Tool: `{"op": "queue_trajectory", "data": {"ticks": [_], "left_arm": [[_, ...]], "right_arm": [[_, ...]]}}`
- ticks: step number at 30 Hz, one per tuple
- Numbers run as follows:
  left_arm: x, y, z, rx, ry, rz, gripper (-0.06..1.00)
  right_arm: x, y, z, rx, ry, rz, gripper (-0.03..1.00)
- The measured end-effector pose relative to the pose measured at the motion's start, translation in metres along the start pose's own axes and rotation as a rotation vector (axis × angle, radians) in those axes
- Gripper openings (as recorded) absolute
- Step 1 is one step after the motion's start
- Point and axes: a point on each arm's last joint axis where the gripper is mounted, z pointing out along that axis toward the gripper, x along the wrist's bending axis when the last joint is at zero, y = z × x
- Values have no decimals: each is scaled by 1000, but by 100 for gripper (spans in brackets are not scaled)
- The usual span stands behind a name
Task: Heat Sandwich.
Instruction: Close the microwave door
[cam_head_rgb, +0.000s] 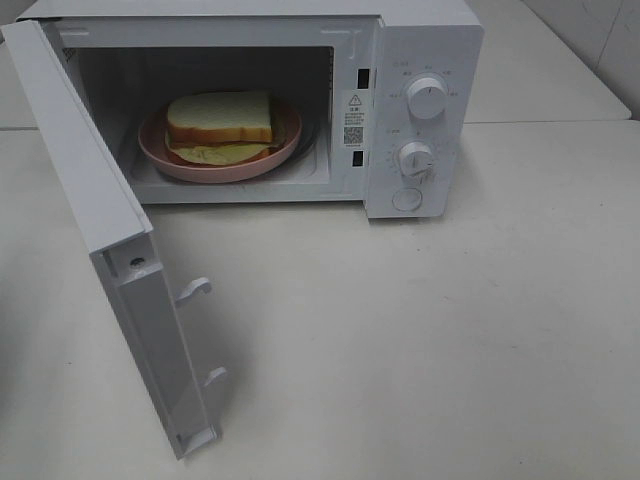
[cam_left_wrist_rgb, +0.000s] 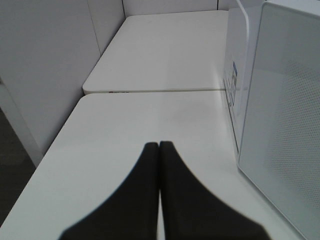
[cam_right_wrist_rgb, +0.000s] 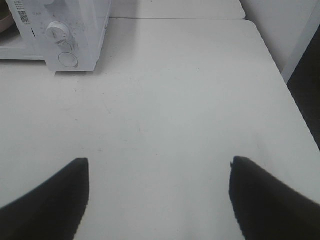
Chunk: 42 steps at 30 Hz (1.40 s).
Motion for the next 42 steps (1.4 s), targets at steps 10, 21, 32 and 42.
{"op": "queue_trajectory", "data": {"ticks": [10,21,32,42], "left_arm": [[-15,-18,32,1,-143,-27,0],[-57,-34,59,21,-352,-2,0],[-94,-40,73,-6,-405,-30,0],[-128,-41,86,-7,-471,-35,0]], "right_arm": [[0,0,0,0,0,0,75],[0,0,0,0,0,0,75],[0,0,0,0,0,0,75],[0,0,0,0,0,0,75]]}}
